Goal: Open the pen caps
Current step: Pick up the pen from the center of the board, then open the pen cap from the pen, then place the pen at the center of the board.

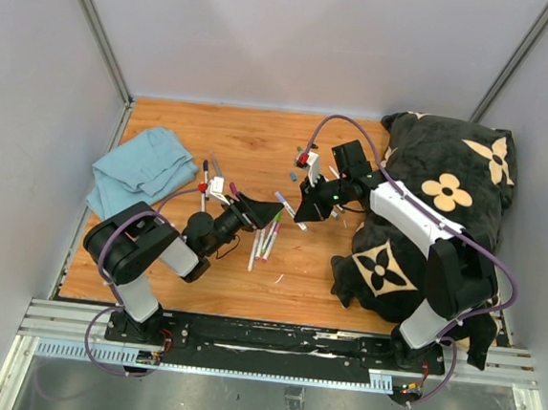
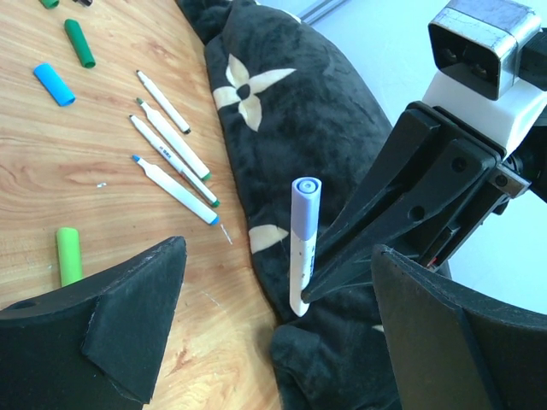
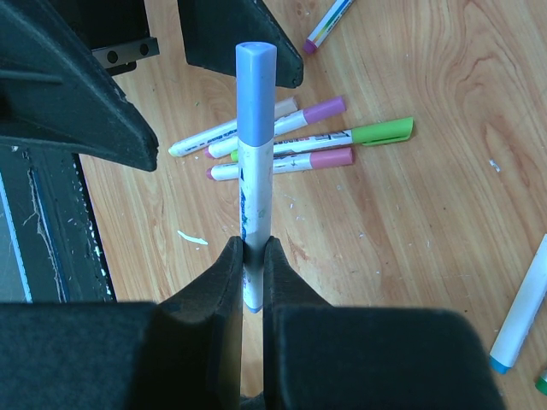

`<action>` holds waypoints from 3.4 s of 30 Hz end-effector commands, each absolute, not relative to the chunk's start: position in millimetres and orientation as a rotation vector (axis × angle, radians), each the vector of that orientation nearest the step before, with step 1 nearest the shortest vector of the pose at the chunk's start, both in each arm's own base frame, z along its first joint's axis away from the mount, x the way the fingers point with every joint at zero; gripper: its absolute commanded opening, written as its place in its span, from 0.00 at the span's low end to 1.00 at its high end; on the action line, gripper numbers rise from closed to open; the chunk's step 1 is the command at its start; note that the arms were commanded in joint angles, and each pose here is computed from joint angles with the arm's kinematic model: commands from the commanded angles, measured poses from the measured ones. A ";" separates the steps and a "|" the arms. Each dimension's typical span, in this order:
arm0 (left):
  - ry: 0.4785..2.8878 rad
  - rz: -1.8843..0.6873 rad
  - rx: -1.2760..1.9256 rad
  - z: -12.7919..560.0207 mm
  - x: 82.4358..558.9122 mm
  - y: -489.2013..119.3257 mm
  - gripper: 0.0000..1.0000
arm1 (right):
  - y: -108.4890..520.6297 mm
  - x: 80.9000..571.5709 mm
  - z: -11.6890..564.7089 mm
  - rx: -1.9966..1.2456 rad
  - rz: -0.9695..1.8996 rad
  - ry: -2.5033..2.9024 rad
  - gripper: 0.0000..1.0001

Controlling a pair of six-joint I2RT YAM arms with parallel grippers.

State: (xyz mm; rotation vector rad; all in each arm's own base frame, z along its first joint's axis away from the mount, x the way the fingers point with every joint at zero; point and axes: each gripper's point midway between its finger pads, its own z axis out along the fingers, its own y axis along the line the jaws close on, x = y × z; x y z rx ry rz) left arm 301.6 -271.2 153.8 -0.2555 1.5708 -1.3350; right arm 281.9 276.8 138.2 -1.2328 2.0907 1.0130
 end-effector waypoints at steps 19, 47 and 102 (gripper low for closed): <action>1.393 -1.433 -0.320 203.0 309.3 -267.7 0.76 | 282.6 272.3 139.4 -1.274 1.033 2.063 0.01; 1.460 -1.467 -0.274 192.2 315.1 -287.3 0.00 | 287.3 266.0 134.3 -1.330 1.013 2.059 0.05; 1.292 -1.119 -0.285 260.9 315.4 -145.6 0.00 | 287.7 251.7 139.8 -1.481 0.949 1.960 0.01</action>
